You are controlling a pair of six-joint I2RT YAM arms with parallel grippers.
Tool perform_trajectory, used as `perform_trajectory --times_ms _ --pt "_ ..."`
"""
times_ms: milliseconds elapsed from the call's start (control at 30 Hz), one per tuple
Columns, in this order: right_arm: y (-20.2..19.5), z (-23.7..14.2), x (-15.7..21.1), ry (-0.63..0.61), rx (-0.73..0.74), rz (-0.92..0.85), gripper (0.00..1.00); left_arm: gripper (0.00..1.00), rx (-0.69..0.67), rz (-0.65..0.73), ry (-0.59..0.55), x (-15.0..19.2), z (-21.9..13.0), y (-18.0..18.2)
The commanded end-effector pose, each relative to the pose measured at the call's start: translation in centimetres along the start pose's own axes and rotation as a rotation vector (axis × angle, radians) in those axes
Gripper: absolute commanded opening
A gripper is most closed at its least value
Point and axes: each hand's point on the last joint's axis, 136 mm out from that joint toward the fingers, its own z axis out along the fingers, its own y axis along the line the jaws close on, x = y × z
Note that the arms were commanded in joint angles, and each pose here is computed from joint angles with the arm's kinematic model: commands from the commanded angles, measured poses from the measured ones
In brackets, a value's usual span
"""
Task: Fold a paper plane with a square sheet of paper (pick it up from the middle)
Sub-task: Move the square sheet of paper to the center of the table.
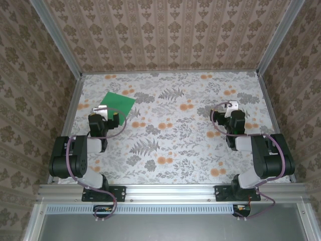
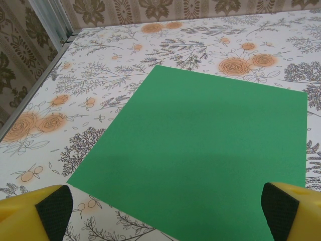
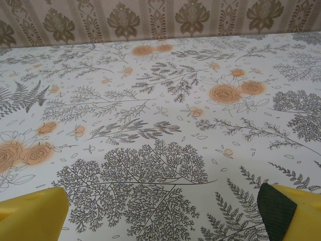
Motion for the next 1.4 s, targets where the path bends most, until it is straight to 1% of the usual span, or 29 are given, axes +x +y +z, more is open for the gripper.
perform_trajectory --times_ms 0,233,300,433,567,667,800,833,933,1000,1067,1100,1133,1233,1367 --pt "0.1 0.0 0.1 -0.009 -0.014 -0.009 1.0 1.0 0.013 0.016 -0.02 -0.9 0.3 -0.1" --pt "0.1 -0.1 0.1 -0.013 -0.015 -0.01 1.0 1.0 0.01 0.017 -0.024 -0.9 0.2 -0.1" --pt "0.1 -0.3 -0.2 -0.024 -0.01 -0.01 1.0 1.0 -0.021 0.007 -0.027 -0.9 0.2 0.4" --pt "-0.4 -1.2 -1.8 -0.033 0.027 0.002 1.0 1.0 -0.106 -0.03 -0.065 -2.0 -1.3 2.0" --pt "-1.0 -2.5 -4.5 -0.036 0.099 -0.004 1.0 1.0 -0.175 -0.065 -0.038 -4.2 -2.8 3.4" --pt "-0.8 -3.3 -6.3 -0.023 0.119 0.053 1.0 1.0 -0.177 -0.126 0.032 -5.9 -3.5 3.6" --pt "0.7 -3.7 -7.5 0.044 0.081 0.161 1.0 1.0 -0.19 -0.258 0.173 -6.7 -3.9 3.7" --pt "1.1 -3.6 -7.7 0.077 0.072 0.196 1.0 1.0 -0.172 -0.27 0.211 -6.8 -3.7 3.3" --pt "2.2 -3.0 -7.3 0.198 0.047 0.274 1.0 1.0 -0.17 -0.366 0.324 -6.3 -2.8 2.7" --pt "2.9 -2.5 -6.8 0.282 0.037 0.323 1.0 1.0 -0.103 -0.419 0.393 -5.9 -1.6 1.1" --pt "3.8 -1.9 -6.1 0.346 0.012 0.352 1.0 1.0 -0.071 -0.478 0.472 -4.9 -0.4 -0.2" --pt "4.3 -1.8 -6.1 0.358 -0.008 0.364 1.0 1.0 -0.066 -0.495 0.504 -4.7 0.3 -0.7" --pt "4.7 -1.3 -5.2 0.39 -0.019 0.373 1.0 1.0 -0.069 -0.503 0.53 -4.4 0.8 -1.0" --pt "5.9 -0.8 -4.6 0.424 -0.071 0.4 1.0 1.0 -0.096 -0.507 0.618 -3.5 2.5 -2.0" --pt "7.3 -0.3 -3.7 0.463 -0.117 0.422 1.0 1.0 -0.114 -0.485 0.718 -2.2 4.5 -3.6"
